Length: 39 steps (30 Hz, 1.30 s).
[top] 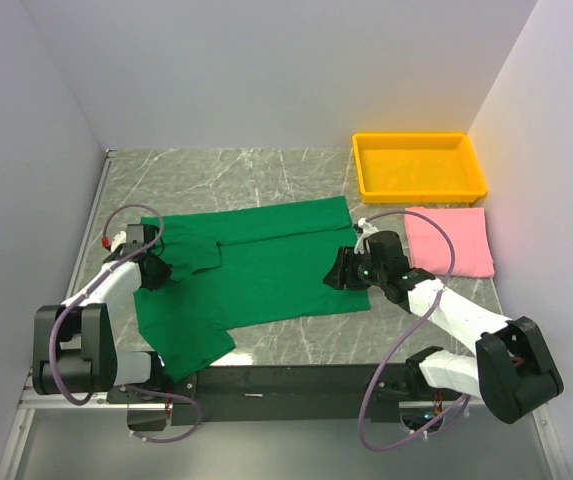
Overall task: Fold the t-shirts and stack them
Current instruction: Fold the tshirt
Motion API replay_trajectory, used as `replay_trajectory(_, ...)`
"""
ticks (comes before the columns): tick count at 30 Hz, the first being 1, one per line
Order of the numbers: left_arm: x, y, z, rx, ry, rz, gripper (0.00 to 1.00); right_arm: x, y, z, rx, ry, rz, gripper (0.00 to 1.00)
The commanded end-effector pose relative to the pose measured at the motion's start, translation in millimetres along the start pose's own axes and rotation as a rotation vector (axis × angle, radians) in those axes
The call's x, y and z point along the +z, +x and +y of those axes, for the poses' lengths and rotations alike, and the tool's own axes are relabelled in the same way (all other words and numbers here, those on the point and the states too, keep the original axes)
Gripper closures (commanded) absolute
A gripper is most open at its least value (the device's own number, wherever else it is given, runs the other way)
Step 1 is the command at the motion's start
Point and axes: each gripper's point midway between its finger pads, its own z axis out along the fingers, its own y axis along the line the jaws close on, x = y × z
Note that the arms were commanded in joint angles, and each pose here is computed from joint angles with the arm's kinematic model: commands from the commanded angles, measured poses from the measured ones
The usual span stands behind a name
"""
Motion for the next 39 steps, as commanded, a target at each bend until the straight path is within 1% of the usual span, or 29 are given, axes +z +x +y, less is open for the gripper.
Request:
replay_trajectory(1, -10.8, -15.4, -15.0, -0.003, 0.056, -0.04, 0.8, 1.7, -7.3, 5.4, -0.027, -0.026, -0.028, 0.44)
replay_trajectory(2, -10.9, -15.8, -15.0, -0.002, 0.054, -0.04, 0.82, 1.5, -7.4, 5.8, -0.028, -0.026, -0.029, 0.44)
replay_trajectory(3, -9.9, -15.5, -14.4, 0.002, 0.05, -0.039, 0.88, 1.7, -7.0, 5.2, -0.028, -0.025, -0.026, 0.44)
replay_trajectory(5, -8.9, -14.1, -13.5, 0.004, 0.044, -0.032, 0.94, 1.3, -6.6, 5.7, -0.029, -0.026, -0.027, 0.44)
replay_trajectory(6, -8.9, -12.9, -14.1, 0.006, 0.047, -0.025, 0.99, 1.3, -7.3, 5.2, -0.03, -0.025, -0.03, 0.44)
replay_trajectory(10, -14.2, -11.6, -13.4, -0.001, 0.05, -0.017, 0.99, 0.0, -8.6, 6.0, -0.032, -0.027, -0.037, 0.44)
replay_trajectory(15, -22.0, -18.2, -10.2, 0.001, 0.046, -0.052, 0.99, 0.5, -7.1, 5.6, -0.031, -0.027, -0.032, 0.44)
replay_trajectory(30, -36.8, -6.0, -10.6, -0.021, 0.07, 0.012, 0.99, 0.2, -8.1, 6.2, -0.032, -0.029, -0.034, 0.44)
replay_trajectory(38, -31.6, 5.2, -2.0, -0.025, 0.057, 0.037, 0.99, 0.9, -7.7, 6.9, -0.031, -0.033, -0.029, 0.44)
replay_trajectory(39, -30.5, 7.4, -0.6, -0.024, 0.054, 0.045, 0.99, 2.2, -11.2, 8.7, -0.034, -0.042, -0.044, 0.44)
